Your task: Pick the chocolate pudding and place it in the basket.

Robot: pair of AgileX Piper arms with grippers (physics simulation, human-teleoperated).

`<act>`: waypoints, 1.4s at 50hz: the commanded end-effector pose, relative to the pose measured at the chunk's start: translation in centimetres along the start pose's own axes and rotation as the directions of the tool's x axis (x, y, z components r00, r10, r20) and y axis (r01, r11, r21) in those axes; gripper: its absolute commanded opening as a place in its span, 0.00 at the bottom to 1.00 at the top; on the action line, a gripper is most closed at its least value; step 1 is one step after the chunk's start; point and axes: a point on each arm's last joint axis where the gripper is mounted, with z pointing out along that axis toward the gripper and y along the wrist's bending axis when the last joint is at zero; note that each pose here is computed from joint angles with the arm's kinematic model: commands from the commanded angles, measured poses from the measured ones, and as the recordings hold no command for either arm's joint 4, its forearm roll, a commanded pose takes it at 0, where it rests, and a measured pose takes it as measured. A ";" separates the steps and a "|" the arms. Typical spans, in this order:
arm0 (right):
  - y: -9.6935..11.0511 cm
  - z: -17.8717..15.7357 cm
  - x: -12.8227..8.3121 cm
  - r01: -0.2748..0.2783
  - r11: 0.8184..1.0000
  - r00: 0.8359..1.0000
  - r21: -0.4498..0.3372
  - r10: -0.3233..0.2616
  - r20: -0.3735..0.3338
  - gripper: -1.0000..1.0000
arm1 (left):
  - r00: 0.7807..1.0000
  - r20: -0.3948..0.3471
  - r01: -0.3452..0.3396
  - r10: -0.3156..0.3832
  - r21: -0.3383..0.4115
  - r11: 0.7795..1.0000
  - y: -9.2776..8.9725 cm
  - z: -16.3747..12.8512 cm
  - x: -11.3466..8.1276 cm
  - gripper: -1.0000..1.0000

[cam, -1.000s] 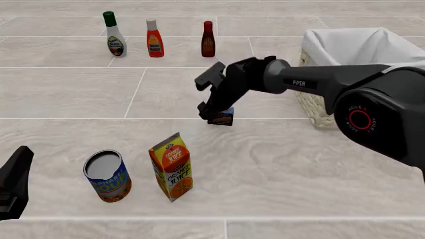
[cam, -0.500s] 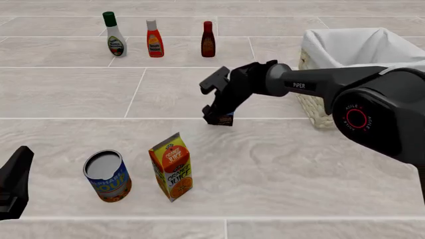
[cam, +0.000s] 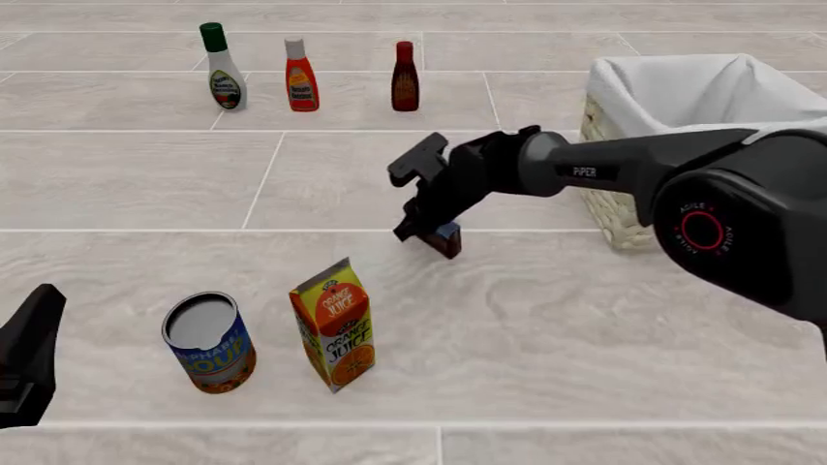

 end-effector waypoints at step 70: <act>-6.2 -19.8 -6.9 -0.223 0.966 0.862 0.127 0.135 0.489 0.00 | 1.000 0.000 0.000 0.000 0.000 1.000 0.0 0.0 0.0 1.00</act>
